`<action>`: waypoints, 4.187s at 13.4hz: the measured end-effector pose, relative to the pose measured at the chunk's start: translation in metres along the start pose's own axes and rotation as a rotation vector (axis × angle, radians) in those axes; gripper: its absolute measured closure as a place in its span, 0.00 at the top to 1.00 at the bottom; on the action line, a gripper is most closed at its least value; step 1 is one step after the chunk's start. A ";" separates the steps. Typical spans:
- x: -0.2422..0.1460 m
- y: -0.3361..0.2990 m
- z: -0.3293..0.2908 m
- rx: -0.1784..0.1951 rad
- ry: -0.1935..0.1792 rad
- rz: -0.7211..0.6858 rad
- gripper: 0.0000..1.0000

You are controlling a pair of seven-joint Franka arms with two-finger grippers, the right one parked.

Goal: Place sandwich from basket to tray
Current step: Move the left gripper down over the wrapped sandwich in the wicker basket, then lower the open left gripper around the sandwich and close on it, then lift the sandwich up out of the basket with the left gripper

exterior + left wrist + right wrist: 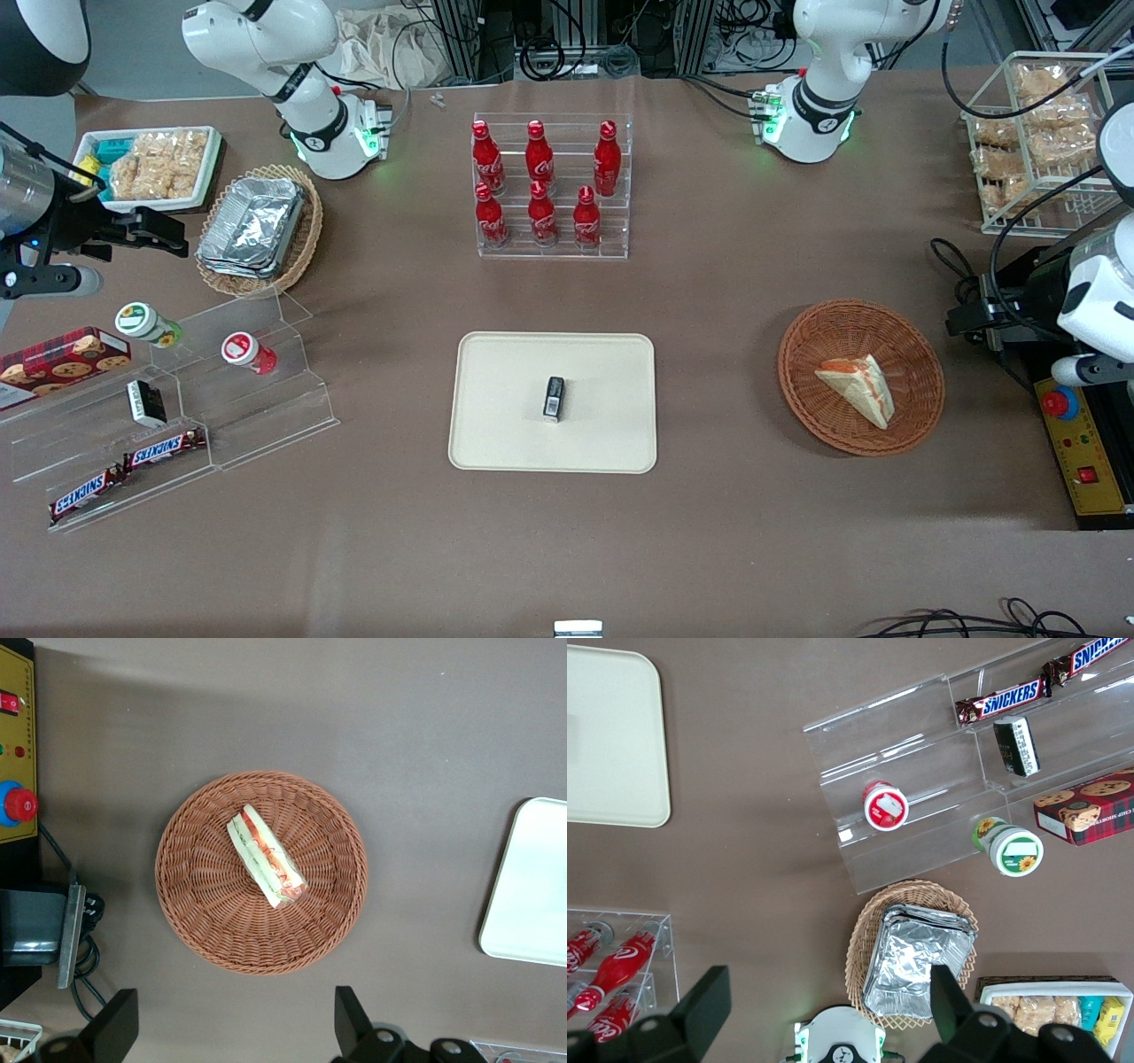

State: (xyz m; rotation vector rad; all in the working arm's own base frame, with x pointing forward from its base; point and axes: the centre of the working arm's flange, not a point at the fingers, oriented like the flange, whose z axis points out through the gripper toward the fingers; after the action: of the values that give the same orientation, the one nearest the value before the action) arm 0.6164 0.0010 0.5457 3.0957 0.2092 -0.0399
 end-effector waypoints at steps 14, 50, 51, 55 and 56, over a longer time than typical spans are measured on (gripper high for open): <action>0.006 0.004 0.106 0.019 -0.171 -0.052 0.99; 0.000 0.028 0.113 0.001 -0.038 -0.506 0.18; -0.001 0.037 0.085 0.005 -0.054 -0.485 0.15; -0.012 0.064 0.023 0.010 -0.101 -0.262 0.15; -0.015 0.073 0.021 0.008 -0.113 -0.177 0.15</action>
State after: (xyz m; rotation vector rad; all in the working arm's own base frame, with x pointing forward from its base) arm 0.6105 -0.0743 0.5283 3.0609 0.4785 -0.2209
